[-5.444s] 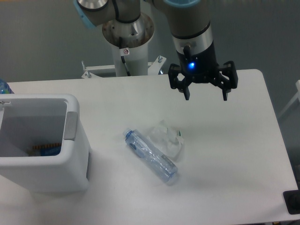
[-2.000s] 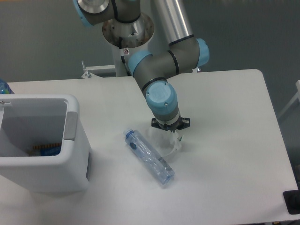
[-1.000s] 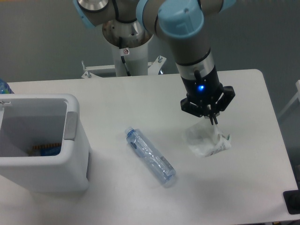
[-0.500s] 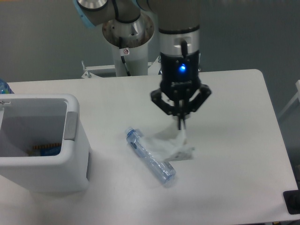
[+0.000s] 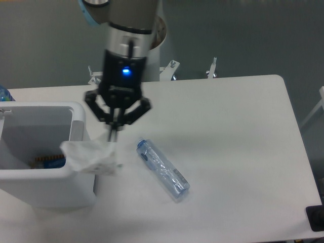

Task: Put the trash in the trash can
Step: 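Lift the wrapper and carry it over the white trash bin, then open the gripper to drop the wrapper into the bin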

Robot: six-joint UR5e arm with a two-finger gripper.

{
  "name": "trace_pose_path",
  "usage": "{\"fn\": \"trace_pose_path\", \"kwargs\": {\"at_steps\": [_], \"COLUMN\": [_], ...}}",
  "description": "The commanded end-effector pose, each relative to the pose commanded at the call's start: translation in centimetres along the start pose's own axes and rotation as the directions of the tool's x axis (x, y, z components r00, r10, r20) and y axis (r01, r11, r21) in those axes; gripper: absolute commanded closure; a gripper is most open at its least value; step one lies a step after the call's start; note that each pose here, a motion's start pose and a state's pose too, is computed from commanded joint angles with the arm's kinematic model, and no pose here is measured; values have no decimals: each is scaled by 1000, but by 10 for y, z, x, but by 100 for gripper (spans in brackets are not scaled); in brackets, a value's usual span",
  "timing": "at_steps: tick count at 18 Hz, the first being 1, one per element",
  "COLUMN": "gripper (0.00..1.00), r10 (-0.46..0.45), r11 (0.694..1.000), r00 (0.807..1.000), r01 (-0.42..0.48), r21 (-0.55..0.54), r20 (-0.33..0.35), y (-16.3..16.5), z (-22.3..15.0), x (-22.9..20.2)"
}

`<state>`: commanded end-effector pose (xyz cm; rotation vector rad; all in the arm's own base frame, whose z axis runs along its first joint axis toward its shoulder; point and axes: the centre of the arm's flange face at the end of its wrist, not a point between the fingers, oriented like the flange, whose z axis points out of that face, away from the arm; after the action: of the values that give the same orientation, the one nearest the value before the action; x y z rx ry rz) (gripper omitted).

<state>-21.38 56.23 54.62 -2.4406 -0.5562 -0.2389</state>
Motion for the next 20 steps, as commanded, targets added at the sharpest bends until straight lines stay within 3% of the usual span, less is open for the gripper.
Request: {"fn": "trace_pose_path", "kwargs": {"at_steps": [6,11,14,15,17,18,20], "gripper": [96,95,89,78,17,0,0], "r10": [42,49,53,62,133,146,140], "r11": [997,996,996,996,988,986,987], "r00": [994,990,990,989,982,980,982], "r01": [-47,-58,-62,-71,-142,-155,-148], "r21": [-59,-64,-65,-62,-56,-56,-57], "r20": [-96,-134,-134,-135,-136,-134,-128], "y": [27,51,55,54,51,50,47], "z": [25,18,20,20,23,24,25], "x": [46,53,54,55,54,54,52]}}
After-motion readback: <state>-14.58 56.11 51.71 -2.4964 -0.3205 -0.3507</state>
